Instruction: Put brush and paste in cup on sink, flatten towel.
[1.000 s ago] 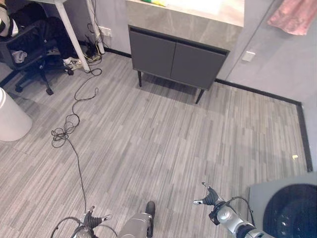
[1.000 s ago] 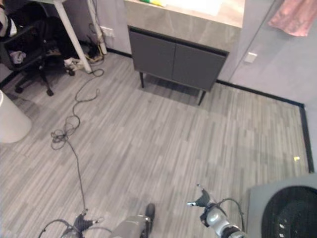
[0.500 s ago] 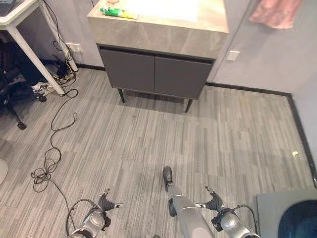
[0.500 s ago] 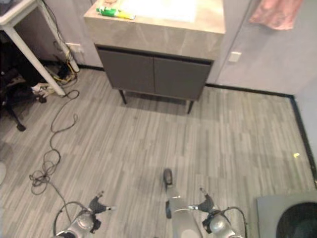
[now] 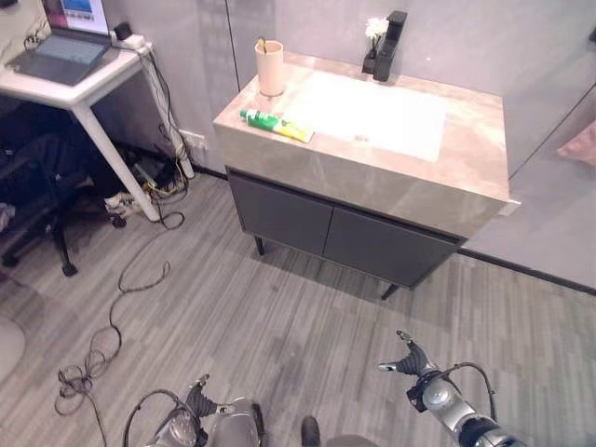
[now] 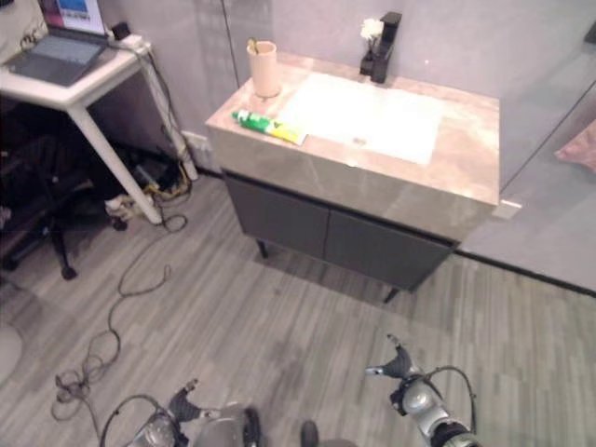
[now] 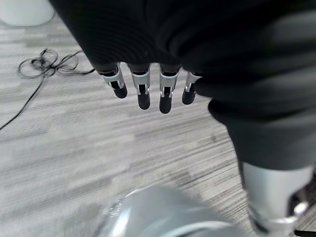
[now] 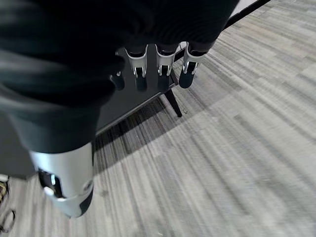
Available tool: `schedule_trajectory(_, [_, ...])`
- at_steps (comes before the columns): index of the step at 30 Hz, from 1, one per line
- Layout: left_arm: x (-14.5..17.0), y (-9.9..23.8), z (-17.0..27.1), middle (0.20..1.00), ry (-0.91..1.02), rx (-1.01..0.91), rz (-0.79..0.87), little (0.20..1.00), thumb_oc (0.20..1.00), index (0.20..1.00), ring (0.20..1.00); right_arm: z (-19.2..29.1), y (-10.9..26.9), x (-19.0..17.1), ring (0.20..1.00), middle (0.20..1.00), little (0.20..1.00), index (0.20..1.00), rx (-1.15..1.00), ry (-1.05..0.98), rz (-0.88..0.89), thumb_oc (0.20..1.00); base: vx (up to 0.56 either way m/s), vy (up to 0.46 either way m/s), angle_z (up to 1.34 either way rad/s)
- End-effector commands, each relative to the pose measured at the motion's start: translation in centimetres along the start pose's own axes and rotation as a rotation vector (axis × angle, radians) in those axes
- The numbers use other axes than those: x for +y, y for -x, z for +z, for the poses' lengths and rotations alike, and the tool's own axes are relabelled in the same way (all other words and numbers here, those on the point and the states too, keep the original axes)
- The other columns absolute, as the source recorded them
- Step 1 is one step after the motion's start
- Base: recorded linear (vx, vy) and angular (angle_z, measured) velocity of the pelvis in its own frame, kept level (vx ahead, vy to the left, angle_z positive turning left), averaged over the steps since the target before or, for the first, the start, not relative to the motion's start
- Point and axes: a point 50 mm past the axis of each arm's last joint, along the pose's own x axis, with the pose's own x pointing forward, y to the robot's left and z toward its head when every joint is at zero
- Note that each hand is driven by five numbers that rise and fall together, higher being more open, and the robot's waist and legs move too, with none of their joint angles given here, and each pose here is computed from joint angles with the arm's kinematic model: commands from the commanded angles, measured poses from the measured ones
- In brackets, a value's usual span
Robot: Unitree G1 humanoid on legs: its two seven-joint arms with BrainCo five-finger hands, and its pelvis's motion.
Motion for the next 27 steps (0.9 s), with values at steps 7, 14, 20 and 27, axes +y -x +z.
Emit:
schedule_trajectory(7, [0.1, 0.7, -2.6, 1.0, -0.015, 0.102, 0.009, 1.0, 1.0, 1.0, 1.0, -0.6, 0.6, 0.2, 1.0, 1.0, 1.0, 1.0, -0.013, 0.002, 0.008, 1.0, 0.36, 0.286, -1.02])
schedule_trajectory(14, [-0.2, 0.6, -2.0, 1.0, -0.086, 0.044, -0.027, 1.0, 1.0, 1.0, 1.0, -2.1, 1.4, 1.2, 1.0, 1.0, 1.0, 1.0, 0.084, -0.261, -0.003, 1.0, 0.24, 0.457, -0.41])
schedule_trajectory(20, [0.3, 0.4, -1.5, 1.0, -0.098, 0.011, -0.019, 1.0, 1.0, 1.0, 1.0, 0.0, 1.0, 1.0, 1.0, 1.0, 1.0, 1.0, -0.003, -0.302, -0.01, 1.0, 0.11, 0.365, -0.31])
schedule_trajectory(27, [-0.4, 0.6, -1.6, 1.0, -0.119, 0.017, -0.053, 1.0, 1.0, 1.0, 1.0, 1.1, 0.8, 0.9, 1.0, 1.0, 1.0, 1.0, -0.061, -0.245, 0.004, 1.0, 0.15, 0.03, -0.04])
